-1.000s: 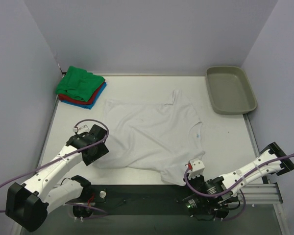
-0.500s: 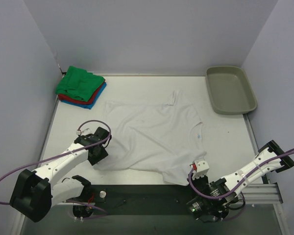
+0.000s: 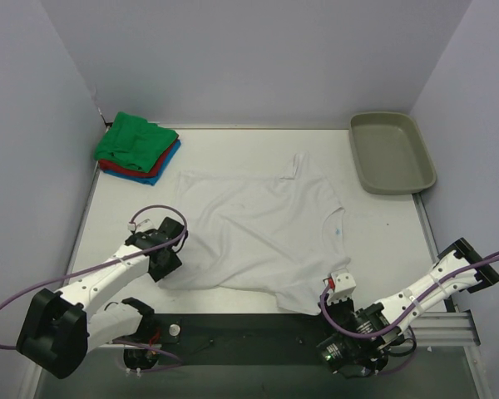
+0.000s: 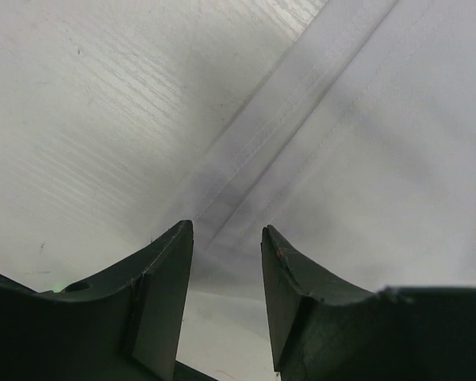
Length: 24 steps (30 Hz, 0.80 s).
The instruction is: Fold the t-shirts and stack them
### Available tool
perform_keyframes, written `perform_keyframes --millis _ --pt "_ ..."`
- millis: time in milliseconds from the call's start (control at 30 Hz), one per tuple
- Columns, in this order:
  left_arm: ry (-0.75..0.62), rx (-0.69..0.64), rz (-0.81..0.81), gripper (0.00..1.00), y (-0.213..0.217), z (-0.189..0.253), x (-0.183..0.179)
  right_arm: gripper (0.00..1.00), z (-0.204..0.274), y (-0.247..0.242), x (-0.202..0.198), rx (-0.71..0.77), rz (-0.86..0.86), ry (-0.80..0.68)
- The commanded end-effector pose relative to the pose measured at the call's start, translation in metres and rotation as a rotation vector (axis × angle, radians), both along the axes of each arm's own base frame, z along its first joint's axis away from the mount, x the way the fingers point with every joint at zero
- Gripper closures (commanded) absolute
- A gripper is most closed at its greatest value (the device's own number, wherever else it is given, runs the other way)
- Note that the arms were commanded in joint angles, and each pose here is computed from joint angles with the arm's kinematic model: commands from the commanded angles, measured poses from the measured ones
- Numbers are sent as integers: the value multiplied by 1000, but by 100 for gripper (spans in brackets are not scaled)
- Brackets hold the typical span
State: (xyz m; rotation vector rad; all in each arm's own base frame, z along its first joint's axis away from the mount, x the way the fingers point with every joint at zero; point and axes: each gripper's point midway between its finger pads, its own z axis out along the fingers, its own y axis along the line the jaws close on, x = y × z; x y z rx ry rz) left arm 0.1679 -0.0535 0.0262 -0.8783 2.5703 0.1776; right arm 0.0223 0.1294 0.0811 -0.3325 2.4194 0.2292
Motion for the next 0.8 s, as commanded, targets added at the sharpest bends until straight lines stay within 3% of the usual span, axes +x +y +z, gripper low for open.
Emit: perform_keyframes --millis 0,300,600,767 --pt "-60 28 19 50 10 19 10 100 9 -6 10 -19 0 -63" --pt "-69 13 38 50 20 24 8 100 10 -4 9 -9 -1 -66" --pt "-15 -32 31 51 12 -1 -3 100 9 -4 9 -18 -4 -66" --pt "-5 -59 24 57 8 -8 -6 100 9 -4 9 -16 -5 -65"
